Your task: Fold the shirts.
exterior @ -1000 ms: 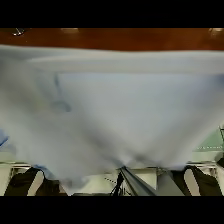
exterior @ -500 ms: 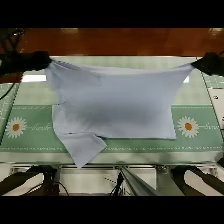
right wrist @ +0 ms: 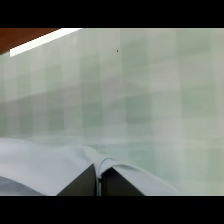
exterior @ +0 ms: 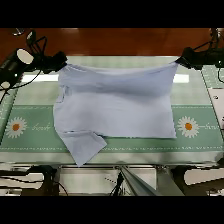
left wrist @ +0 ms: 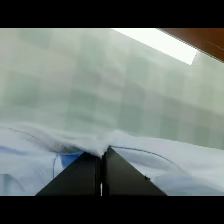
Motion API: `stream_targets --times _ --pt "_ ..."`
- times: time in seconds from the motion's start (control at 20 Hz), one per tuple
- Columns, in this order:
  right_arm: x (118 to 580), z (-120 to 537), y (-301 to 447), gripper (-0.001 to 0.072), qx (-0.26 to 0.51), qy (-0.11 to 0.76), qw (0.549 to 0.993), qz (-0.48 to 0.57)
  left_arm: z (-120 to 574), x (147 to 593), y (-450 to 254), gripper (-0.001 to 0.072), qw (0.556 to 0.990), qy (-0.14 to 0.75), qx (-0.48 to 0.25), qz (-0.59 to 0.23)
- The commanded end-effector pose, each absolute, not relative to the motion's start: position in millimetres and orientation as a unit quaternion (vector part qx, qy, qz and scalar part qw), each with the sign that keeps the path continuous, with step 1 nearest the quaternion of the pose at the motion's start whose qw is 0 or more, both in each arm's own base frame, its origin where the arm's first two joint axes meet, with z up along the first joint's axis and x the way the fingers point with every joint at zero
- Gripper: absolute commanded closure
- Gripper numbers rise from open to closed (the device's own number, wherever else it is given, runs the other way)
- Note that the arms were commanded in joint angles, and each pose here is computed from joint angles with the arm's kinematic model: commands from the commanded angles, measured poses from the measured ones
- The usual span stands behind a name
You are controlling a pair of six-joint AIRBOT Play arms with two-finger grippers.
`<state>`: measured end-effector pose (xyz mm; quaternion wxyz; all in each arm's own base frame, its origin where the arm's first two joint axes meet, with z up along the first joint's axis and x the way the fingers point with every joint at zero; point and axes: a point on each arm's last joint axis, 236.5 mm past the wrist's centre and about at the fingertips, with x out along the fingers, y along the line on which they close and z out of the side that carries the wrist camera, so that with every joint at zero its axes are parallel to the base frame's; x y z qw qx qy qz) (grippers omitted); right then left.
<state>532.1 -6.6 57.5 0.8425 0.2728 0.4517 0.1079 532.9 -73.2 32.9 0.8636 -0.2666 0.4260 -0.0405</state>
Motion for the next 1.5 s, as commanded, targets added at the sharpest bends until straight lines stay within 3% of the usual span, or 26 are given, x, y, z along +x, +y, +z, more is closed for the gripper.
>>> stream_targets --times 0.0,0.2,0.3,0.45,1.2,1.25,1.3,1.35,1.45 --pt "510.2 43.6 -3.7 0.0689 0.268 0.510 0.807 0.132 16.9 493.3 -75.5 0.0685 0.830 0.510 -0.210 -0.083" --pt "464.3 22.7 -28.3 0.0689 0.251 0.587 0.760 0.122 -17.3 404.6 -85.2 0.0685 0.724 0.654 -0.122 -0.184" --pt "438.3 -2.0 -40.3 0.0689 0.223 0.636 0.733 0.095 -41.8 384.7 -89.5 0.0685 0.698 0.681 -0.115 -0.190" --pt "412.4 -32.0 -31.1 0.0689 0.240 0.673 0.694 0.090 -76.8 366.2 -77.4 0.0686 0.674 0.711 -0.105 -0.170" --pt "390.5 -88.9 -2.7 0.0685 0.195 0.729 0.652 0.079 -84.1 384.8 -59.0 0.0678 0.697 0.692 -0.126 -0.141" --pt "390.7 -88.7 -2.4 0.0506 0.197 0.729 0.652 0.077 -83.5 383.9 -59.8 0.0506 0.695 0.693 -0.127 -0.143" --pt "387.1 -87.6 -1.3 0.0099 0.200 0.734 0.645 0.077 -82.3 378.8 -59.7 0.0055 0.687 0.701 -0.124 -0.146" --pt "379.3 -85.0 -0.1 0.0089 0.197 0.744 0.633 0.082 -80.4 371.0 -54.9 0.0001 0.675 0.714 -0.114 -0.144" --pt "370.9 -72.5 -12.4 0.0090 0.189 0.747 0.633 0.073 -71.8 351.0 -34.9 0.0001 0.644 0.749 -0.085 -0.129"
